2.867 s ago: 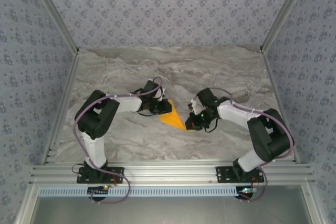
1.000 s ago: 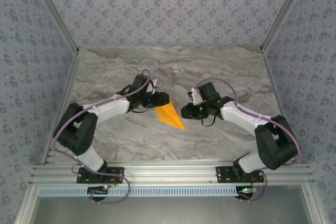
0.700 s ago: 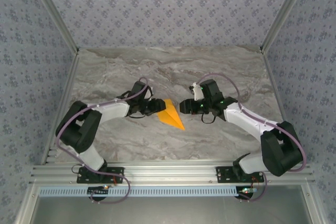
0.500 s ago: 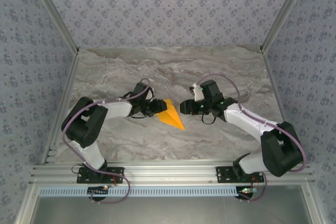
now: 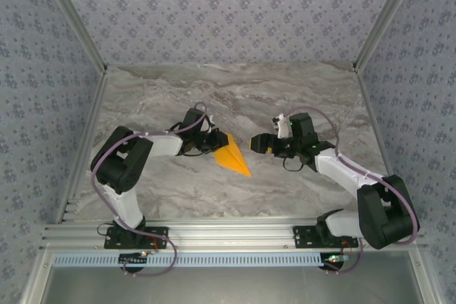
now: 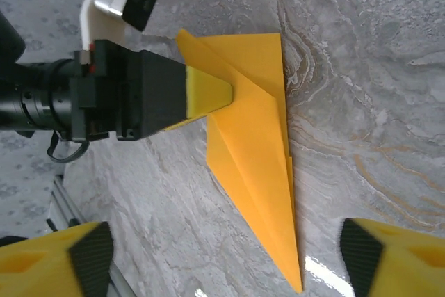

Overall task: Fold a paper plane with a square sheet of paper (fold left side to right side)
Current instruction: Turn over the paper at the center of the table.

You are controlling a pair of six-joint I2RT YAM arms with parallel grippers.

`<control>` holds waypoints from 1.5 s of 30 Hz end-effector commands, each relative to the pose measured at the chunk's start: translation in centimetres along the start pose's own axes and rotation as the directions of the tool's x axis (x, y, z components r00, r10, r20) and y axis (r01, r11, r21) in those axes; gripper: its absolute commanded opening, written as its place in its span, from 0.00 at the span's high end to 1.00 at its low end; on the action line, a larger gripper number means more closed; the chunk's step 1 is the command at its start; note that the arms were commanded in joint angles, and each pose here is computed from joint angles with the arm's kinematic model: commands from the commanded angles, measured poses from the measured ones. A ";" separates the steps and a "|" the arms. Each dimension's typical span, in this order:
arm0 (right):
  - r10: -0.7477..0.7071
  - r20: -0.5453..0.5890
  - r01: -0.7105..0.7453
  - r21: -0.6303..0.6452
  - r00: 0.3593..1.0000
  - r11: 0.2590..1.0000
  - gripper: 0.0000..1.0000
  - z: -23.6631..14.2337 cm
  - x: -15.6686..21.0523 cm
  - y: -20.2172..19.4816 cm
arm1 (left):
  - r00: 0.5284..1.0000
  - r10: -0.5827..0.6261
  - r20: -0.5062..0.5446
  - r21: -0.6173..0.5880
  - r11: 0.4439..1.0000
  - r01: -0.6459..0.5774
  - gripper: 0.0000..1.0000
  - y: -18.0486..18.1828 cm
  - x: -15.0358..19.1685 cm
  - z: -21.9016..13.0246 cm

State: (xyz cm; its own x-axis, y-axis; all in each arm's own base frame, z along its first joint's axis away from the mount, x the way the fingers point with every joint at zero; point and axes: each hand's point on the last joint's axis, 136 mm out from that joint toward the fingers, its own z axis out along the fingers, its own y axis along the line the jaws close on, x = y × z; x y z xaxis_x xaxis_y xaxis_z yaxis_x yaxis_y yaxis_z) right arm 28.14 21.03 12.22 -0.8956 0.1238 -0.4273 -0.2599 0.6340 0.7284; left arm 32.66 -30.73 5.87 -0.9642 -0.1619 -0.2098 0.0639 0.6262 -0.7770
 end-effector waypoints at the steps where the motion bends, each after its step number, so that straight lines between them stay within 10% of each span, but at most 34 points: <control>1: 0.017 0.037 -0.012 -0.140 0.999 0.990 0.01 -0.9 -1.2 1.8 | 0.987 0.123 0.107 0.143 0.980 -0.138 0.90 -6.2 -2.3 -3.7; 21: -0.171 -0.047 0.113 -0.581 0.984 0.806 0.03 -0.6 -1.3 10.8 | 0.932 0.199 0.304 0.376 0.873 -0.309 0.98 -17.5 -2.4 -15.1; 31: -0.181 -0.050 0.117 -0.589 0.982 0.799 0.55 0.1 -1.0 12.2 | 0.933 0.209 0.294 0.387 0.866 -0.316 0.97 -17.9 -1.7 -15.3; 36: -0.194 -0.064 0.130 -0.539 0.979 0.832 0.82 0.2 -0.6 11.5 | 0.930 0.227 0.289 0.316 0.894 -0.317 0.85 -16.3 -1.5 -15.0; 45: -0.317 -0.175 0.286 -0.181 0.932 0.941 0.92 -0.1 0.8 8.0 | 0.902 0.297 0.314 -0.066 0.954 -0.292 0.36 -9.6 -1.8 -16.9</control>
State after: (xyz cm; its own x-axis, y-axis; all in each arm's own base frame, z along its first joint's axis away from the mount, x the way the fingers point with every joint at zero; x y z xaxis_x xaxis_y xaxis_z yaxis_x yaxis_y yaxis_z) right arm 26.29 27.79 20.05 -0.8311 -0.1043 -0.5462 -0.5485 0.3159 0.7742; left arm 29.48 -26.63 25.03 -0.7985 -0.2256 -0.5582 0.3720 0.5441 -0.7520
